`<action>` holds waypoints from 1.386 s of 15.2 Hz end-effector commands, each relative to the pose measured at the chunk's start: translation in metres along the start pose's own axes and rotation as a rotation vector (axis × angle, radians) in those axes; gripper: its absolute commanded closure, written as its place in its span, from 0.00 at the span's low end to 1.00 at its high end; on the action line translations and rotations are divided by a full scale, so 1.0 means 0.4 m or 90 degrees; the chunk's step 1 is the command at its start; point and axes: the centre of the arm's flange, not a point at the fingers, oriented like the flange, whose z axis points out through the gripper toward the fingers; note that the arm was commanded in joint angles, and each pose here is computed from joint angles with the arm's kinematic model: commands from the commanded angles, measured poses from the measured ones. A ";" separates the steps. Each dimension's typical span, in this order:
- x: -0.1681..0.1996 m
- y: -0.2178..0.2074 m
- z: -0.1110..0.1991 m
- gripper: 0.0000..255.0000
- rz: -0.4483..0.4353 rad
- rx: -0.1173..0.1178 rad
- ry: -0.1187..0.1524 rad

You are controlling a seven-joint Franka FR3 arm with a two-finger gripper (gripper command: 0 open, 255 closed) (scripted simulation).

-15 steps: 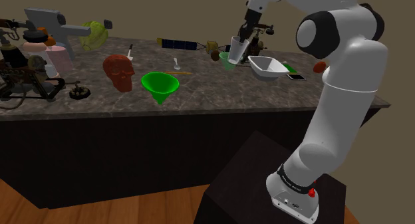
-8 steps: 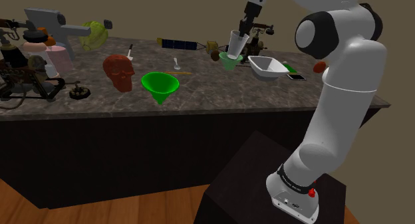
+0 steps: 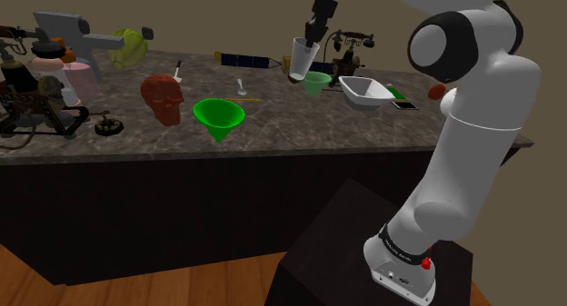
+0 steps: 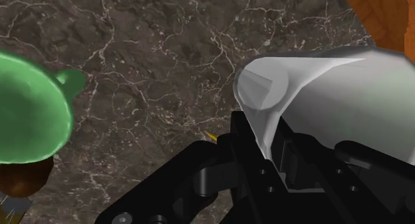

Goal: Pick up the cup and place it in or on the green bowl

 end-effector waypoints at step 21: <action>0.274 -0.674 0.045 1.00 0.001 0.000 0.000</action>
